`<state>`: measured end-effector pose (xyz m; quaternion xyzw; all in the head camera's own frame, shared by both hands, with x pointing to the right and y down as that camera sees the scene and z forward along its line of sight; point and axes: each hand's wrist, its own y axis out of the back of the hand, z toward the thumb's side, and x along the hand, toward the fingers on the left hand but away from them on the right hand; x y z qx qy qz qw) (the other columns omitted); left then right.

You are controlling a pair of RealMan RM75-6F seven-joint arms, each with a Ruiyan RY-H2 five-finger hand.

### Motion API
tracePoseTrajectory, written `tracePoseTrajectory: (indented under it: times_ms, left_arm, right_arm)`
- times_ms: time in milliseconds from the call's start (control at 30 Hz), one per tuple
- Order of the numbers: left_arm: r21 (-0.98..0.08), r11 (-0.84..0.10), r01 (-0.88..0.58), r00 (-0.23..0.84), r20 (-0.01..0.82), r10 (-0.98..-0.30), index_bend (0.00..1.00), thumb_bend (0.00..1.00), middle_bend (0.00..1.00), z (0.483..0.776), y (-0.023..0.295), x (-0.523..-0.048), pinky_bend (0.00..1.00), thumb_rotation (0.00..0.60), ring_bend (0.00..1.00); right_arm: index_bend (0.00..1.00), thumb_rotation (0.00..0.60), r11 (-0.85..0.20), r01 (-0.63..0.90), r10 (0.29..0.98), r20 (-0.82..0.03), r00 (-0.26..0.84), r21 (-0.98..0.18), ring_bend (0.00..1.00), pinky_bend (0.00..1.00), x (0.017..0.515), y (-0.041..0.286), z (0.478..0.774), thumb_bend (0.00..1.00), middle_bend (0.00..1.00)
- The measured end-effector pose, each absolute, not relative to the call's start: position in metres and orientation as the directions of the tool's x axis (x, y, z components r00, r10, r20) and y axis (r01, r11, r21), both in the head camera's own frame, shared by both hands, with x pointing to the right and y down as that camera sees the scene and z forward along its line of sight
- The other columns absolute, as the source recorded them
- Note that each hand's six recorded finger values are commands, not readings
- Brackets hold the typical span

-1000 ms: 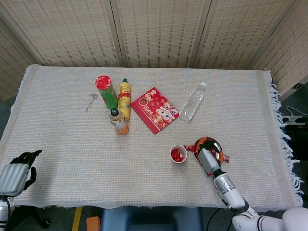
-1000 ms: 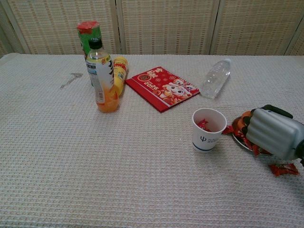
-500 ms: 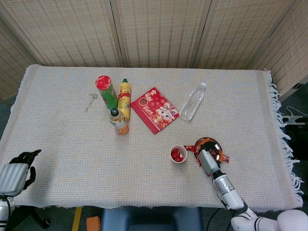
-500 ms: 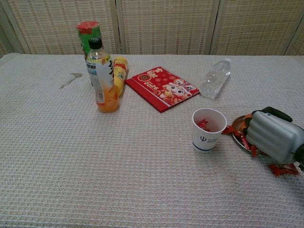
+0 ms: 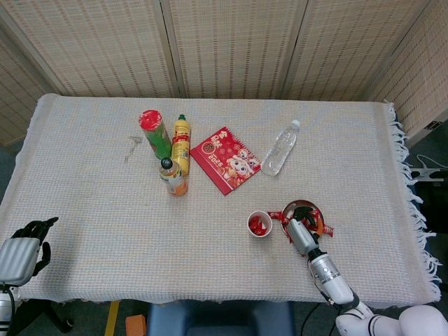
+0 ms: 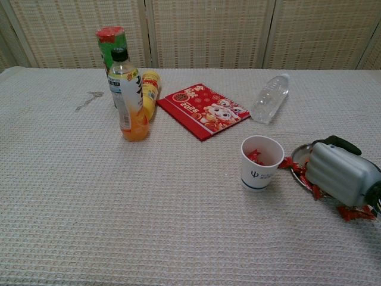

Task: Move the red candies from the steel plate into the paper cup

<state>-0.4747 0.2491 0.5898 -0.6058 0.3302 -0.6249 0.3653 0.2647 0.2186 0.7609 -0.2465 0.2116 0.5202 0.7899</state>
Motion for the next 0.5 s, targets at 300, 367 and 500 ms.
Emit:
tracePoseTrajectory:
  times_ms: [300, 367, 500]
  left_arm:
    - [-0.856, -0.513, 0.064, -0.004, 0.514, -0.858, 0.15, 0.76, 0.24, 0.5904, 0.2492, -0.4750, 0.34, 0.600, 0.18]
    - [-0.857, -0.512, 0.063, -0.006, 0.513, -0.859, 0.15, 0.77, 0.24, 0.5899, 0.2490, -0.4755, 0.34, 0.600, 0.18]
    - [-0.857, -0.512, 0.061, -0.009, 0.512, -0.859, 0.15, 0.82, 0.24, 0.5895, 0.2488, -0.4765, 0.34, 0.600, 0.18]
  right_arm:
    - [0.65, 0.600, 0.354, -0.918, 0.708, -0.590, 0.389, -0.180, 0.55, 0.90, 0.2651, 0.2201, 0.7660, 0.17, 0.71]
    - [0.70, 0.600, 0.355, -0.918, 0.706, -0.592, 0.389, -0.179, 0.56, 0.91, 0.2655, 0.2203, 0.7674, 0.24, 0.74]
    - [0.79, 0.600, 0.354, -0.918, 0.705, -0.594, 0.387, -0.177, 0.59, 0.91, 0.2667, 0.2197, 0.7696, 0.36, 0.81]
